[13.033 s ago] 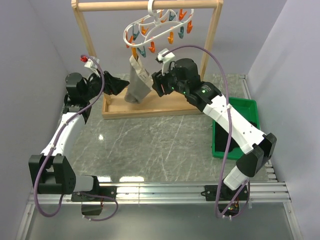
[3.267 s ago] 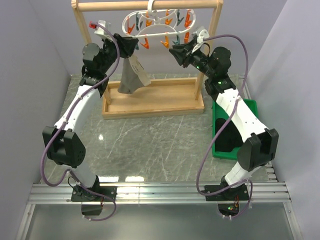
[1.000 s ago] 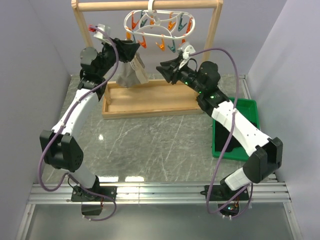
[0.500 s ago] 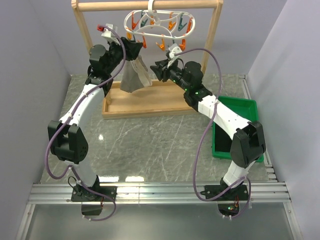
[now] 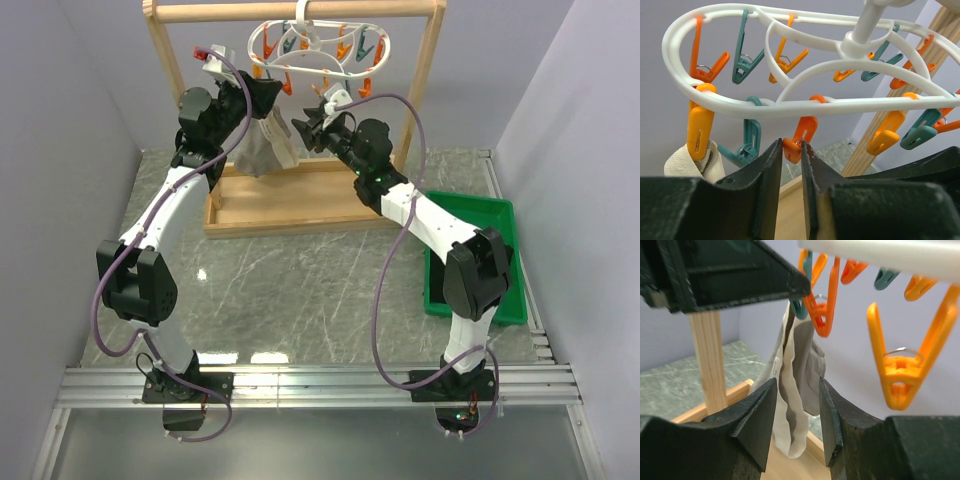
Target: Clip the underwear to the hanger
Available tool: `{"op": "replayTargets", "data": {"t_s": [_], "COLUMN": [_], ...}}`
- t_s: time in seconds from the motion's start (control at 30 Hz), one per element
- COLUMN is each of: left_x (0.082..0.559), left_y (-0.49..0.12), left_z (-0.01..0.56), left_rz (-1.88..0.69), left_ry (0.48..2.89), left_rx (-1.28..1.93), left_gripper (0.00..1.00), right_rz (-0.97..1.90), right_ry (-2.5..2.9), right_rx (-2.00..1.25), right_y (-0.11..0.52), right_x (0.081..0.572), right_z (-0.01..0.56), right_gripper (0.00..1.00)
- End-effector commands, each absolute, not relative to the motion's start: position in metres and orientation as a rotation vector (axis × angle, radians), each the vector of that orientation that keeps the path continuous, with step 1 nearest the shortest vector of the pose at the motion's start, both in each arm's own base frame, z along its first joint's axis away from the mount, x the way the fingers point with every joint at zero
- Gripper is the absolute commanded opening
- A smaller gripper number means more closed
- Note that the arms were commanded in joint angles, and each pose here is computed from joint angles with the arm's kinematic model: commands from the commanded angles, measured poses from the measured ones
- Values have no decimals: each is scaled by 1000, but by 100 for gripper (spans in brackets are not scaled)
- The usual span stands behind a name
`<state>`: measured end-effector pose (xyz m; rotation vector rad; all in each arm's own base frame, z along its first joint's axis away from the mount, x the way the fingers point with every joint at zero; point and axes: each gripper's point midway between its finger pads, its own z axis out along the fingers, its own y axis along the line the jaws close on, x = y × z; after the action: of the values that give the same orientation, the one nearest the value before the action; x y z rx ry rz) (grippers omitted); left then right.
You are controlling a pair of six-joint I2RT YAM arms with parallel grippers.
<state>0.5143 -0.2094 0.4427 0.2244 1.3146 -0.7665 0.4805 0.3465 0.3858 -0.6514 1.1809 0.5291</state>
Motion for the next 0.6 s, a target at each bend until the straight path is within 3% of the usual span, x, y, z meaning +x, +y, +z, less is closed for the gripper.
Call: {"op": "replayTargets", "data": {"t_s": [0.0, 0.57], "left_x": [503, 493], "left_y": [-211, -210], "left_z": [476, 480], "left_rz": [-778, -795], "left_ry": [1227, 1226], "left_rx": [256, 277], "left_gripper": [27, 20], "right_rz": [478, 387], "right_ry": [1041, 989], "right_rx": [-622, -671], "right_y": [344, 358], "right_x": [479, 508], "right_z": [431, 434], "right_gripper": [47, 53]}}
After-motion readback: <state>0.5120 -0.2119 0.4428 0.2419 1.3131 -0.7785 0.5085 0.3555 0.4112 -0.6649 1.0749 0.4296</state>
